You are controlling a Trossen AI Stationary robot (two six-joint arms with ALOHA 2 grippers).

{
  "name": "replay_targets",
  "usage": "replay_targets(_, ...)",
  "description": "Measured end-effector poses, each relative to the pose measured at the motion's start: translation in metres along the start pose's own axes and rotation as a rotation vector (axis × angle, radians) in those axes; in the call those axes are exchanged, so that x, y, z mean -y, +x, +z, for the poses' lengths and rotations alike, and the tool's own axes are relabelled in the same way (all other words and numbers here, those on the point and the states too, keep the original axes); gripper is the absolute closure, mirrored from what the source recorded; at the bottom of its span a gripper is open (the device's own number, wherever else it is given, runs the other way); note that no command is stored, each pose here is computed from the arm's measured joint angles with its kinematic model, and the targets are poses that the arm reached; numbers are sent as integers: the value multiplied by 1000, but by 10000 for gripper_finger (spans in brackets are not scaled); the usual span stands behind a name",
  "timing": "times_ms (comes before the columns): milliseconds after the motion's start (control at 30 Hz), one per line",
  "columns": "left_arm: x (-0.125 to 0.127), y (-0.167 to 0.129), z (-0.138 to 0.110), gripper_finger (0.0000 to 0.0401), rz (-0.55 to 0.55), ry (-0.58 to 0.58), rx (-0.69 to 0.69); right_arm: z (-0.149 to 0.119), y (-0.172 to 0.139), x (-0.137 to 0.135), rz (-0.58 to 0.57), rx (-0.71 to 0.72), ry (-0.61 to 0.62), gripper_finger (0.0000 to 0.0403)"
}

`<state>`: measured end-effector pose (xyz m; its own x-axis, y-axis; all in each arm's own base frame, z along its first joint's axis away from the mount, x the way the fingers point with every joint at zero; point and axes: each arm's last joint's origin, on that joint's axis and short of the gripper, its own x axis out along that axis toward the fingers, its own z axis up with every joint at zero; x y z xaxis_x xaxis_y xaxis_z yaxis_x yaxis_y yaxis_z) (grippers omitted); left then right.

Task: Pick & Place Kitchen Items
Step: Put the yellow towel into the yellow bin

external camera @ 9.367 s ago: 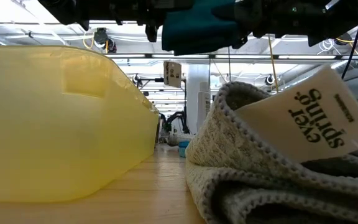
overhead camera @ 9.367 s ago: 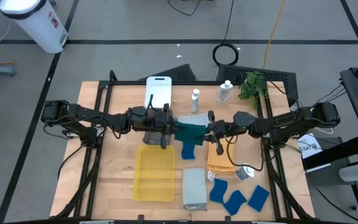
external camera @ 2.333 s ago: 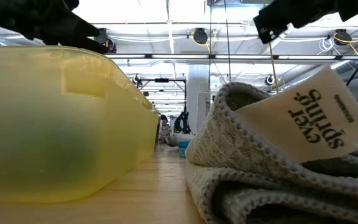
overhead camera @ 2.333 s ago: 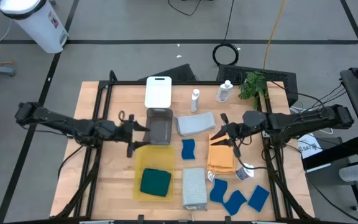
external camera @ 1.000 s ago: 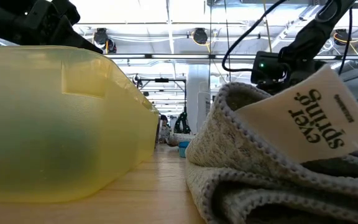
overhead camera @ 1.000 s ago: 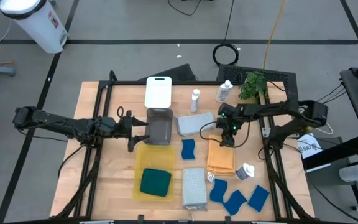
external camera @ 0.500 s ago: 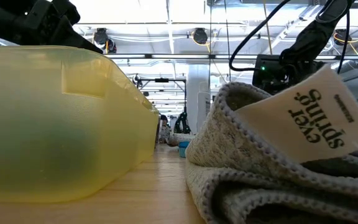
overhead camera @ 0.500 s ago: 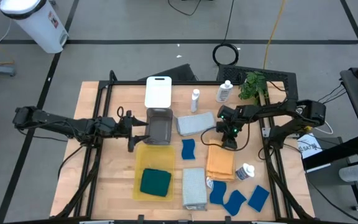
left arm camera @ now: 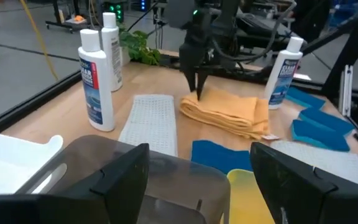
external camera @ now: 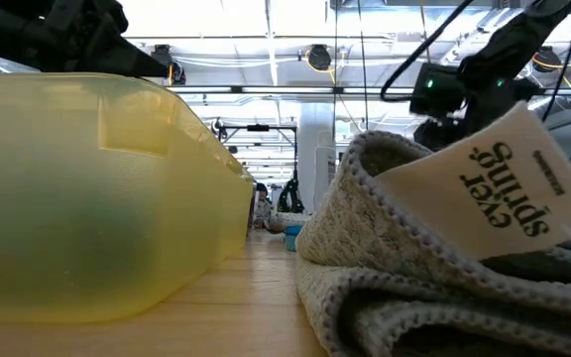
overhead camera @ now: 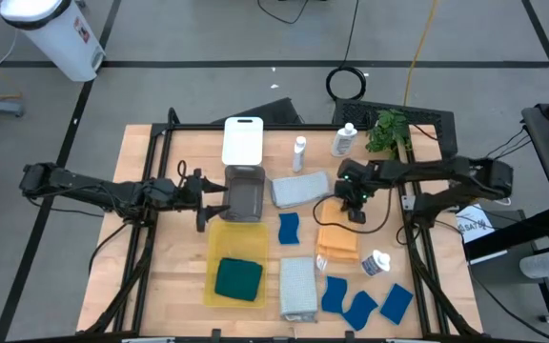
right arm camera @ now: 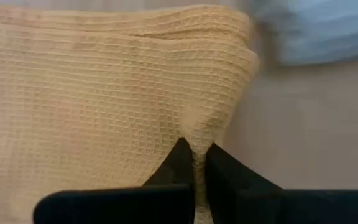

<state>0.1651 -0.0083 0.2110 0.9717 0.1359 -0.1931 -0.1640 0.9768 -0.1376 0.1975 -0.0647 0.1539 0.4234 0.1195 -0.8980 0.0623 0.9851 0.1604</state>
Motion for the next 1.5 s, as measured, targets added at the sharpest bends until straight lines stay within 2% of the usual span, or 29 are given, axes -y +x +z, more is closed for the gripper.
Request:
replay_targets(200, -1, 2, 1, 121, 32, -50, 15, 2, -37, -21, -156, 155, -101, 401)
replay_targets(433, -2, 11, 4, 121, 85, -137, 71, 2, -66, -57, -258, 351, -206, 402)
replay_targets(567, -1, 23, 19, 121, 94, -164, 46, 6, -70, -76, -247, 416, -231, 402)
replay_targets(667, 4, 38, 41, 121, 74, -119, -8, 15, -71, -89, -252, 420, -231, 402)
replay_targets(933, 30, 96, 118, 121, 47, 9, -158, 38, -67, -112, -346, 413, -278, 403)
replay_targets(1100, 47, 146, 150, 121, -5, 65, -276, 41, -58, -114, -416, 401, -282, 403)
replay_targets(1300, 57, 209, 157, 121, -7, 145, -345, 42, -58, -114, -415, 408, -281, 403)
replay_targets(1500, 61, 255, 136, 121, -58, 169, -401, 42, -58, -114, -414, 409, -280, 403)
